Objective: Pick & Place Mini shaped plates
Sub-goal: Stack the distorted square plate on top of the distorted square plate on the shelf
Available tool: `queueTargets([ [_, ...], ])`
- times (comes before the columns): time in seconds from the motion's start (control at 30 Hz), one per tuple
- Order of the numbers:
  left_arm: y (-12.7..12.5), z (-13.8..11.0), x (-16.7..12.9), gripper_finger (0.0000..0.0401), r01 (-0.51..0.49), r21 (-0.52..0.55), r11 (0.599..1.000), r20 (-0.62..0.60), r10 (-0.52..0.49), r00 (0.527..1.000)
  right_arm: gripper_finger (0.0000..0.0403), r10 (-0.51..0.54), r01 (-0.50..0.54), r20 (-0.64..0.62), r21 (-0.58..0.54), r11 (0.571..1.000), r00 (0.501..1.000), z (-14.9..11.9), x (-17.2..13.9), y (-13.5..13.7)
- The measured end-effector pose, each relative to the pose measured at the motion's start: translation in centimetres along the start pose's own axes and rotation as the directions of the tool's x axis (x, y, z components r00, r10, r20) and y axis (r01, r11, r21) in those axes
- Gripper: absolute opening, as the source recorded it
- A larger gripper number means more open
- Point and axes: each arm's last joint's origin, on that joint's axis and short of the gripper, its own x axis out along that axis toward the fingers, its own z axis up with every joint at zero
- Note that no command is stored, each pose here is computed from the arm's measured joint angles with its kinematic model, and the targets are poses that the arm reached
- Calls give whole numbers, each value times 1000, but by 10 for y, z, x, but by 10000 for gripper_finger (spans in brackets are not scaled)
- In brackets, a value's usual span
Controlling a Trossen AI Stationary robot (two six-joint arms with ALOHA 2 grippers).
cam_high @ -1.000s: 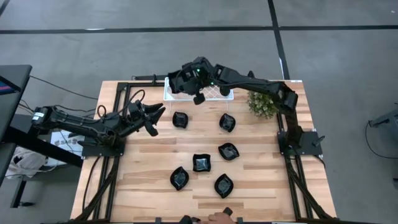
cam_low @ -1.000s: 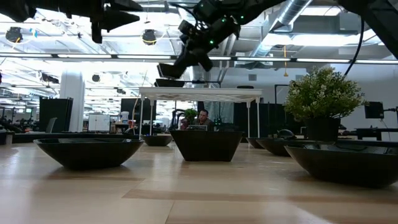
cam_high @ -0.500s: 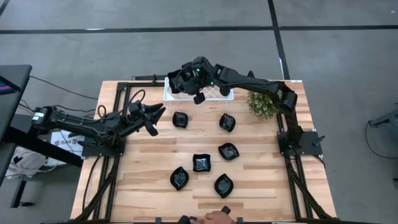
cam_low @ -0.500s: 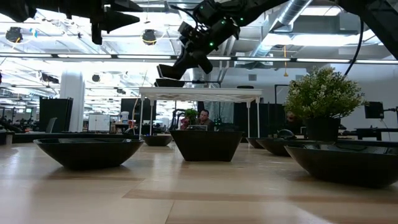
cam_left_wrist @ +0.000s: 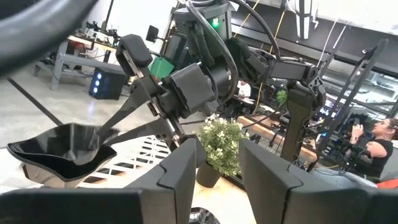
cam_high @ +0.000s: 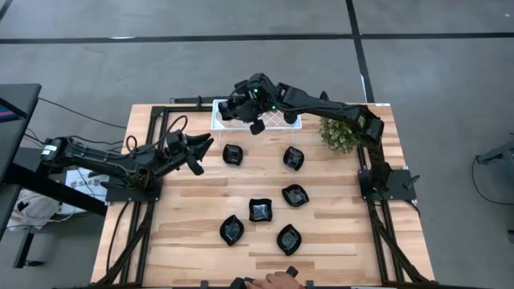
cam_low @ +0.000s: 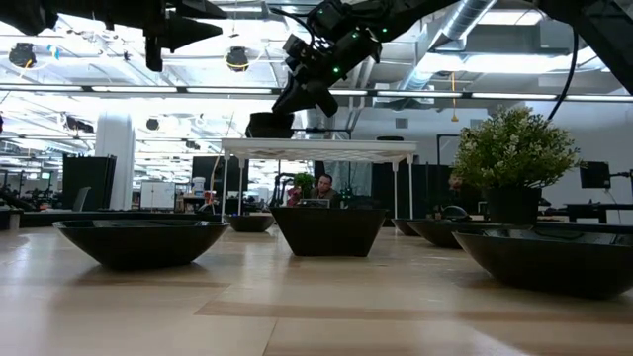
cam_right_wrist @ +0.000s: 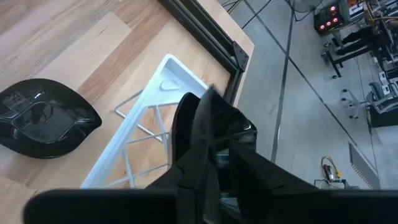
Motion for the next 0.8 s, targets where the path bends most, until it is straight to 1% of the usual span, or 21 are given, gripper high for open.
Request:
queueTargets([
  [0.2,0,0,0,123,2,-5,1000,0,-2,1000,92,0,0,0,51,999,1000,0,0,0],
  [0.4,-1,0,0,123,48,-8,999,-12,-48,999,111,-3,3,-3,113,994,1000,0,0,0],
  [0.53,-2,0,0,123,54,-62,997,-14,-55,998,117,-45,49,-38,110,993,998,1,0,-2],
  [0.67,-3,-1,-1,123,62,-98,993,-17,-64,998,118,-85,91,-56,110,990,995,11,-7,-2],
  [0.7,-4,-1,-2,123,69,-98,993,-19,-71,997,118,-85,91,-54,120,989,995,15,-13,-2],
  [0.8,-8,-4,-5,123,112,-87,990,-50,-117,992,118,-86,87,-15,195,977,996,31,-32,-3],
])
